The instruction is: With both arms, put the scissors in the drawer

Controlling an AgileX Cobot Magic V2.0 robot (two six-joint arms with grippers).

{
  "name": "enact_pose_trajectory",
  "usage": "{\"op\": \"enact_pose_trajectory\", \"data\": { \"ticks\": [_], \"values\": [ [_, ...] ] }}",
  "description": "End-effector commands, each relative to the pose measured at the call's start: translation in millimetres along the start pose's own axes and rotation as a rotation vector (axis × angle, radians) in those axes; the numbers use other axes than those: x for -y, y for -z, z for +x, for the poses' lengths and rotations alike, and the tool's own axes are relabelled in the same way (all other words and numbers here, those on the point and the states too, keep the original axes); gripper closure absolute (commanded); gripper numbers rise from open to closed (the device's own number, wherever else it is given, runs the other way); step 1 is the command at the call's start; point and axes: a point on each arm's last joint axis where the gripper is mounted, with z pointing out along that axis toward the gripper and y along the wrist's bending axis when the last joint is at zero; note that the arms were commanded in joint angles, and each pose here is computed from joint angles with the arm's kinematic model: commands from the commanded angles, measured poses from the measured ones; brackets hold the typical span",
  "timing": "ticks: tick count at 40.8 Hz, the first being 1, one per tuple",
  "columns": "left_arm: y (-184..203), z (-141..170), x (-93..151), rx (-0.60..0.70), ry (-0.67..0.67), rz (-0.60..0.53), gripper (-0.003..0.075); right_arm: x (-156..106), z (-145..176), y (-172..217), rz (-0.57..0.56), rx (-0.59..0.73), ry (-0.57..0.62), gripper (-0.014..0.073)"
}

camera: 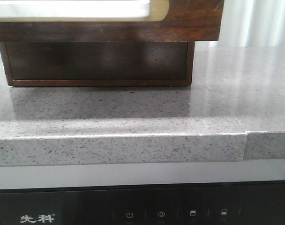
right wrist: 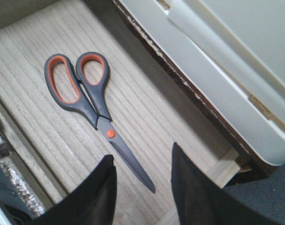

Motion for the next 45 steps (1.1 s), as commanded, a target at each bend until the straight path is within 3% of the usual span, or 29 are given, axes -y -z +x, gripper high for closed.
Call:
{"op": "enact_pose_trajectory", "data": {
  "ticks": [1,21,32,45],
  "values": [
    [2.5,-12.9,0.6,0.087,0.012,0.006,0.0206,-0.6,-2.3,43.3,0.044,0.174,-0.03,0.0277],
    [2.5,-12.9,0.6,0.087,0.012,0.006,0.0206,-32.3,93.6,102.7,0.031,0.235,-0.159,0.0277],
    [2.5,-12.9,0.6,0.087,0.012,0.006,0.0206,-48.3,147.0,122.5,0.034,0.249,-0.161,0.0277],
    [2.5,-12.9,0.6,0.087,0.012,0.006,0.0206,-56.3,173.4,132.7,0.038,0.268,-0.16,0.0277]
  ]
}}
